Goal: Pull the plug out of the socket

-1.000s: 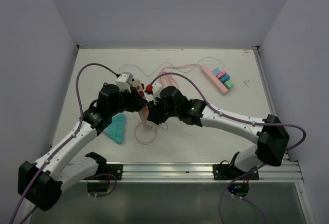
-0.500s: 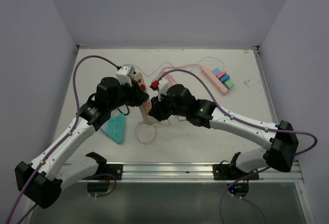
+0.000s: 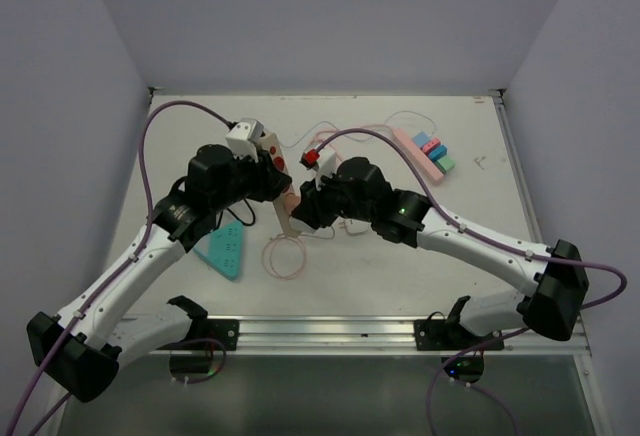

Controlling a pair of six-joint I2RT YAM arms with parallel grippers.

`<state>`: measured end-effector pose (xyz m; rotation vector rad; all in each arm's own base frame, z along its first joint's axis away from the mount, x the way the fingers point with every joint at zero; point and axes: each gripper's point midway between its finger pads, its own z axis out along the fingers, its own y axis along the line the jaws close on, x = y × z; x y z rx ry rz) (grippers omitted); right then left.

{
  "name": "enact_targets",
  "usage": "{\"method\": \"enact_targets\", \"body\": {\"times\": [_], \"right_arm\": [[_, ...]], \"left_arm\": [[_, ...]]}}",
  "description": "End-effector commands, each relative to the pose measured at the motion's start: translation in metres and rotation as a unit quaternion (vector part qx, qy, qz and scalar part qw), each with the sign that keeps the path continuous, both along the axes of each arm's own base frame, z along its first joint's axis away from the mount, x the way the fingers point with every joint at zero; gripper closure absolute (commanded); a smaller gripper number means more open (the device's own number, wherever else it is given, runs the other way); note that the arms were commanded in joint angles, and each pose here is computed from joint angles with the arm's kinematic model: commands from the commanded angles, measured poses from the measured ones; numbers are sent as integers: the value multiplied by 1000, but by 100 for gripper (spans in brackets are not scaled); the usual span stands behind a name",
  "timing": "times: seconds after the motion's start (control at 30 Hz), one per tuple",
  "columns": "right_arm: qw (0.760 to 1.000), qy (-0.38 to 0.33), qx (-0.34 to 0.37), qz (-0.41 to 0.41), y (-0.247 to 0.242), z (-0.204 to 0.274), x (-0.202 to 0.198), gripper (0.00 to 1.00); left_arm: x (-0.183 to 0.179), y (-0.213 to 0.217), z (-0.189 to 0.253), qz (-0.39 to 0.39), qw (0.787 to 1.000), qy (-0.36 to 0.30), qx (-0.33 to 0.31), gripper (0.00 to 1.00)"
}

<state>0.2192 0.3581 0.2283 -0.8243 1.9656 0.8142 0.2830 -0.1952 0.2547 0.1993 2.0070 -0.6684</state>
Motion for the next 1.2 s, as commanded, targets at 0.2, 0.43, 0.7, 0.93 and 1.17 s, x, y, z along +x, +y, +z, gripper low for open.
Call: {"method": "enact_targets", "body": {"times": [0.2, 0.43, 0.7, 0.93, 1.17], "right_arm": [[997, 57, -46, 23, -63, -2, -38, 100], [997, 67, -31, 33, -61, 7, -41, 100], [996, 86, -8, 31, -35, 20, -28, 100], [995, 98, -13, -7, -3, 18, 7, 100], [991, 123, -42, -21, 11, 24, 23, 100]], "left_arm": [[49, 142, 17, 273, 930, -83, 230, 100], [51, 144, 24, 278, 928, -82, 235, 100], [46, 104, 32, 215, 963, -90, 135, 100], [36, 72, 9, 173, 980, -68, 78, 100], [39, 94, -26, 221, 963, -51, 142, 100]]}}
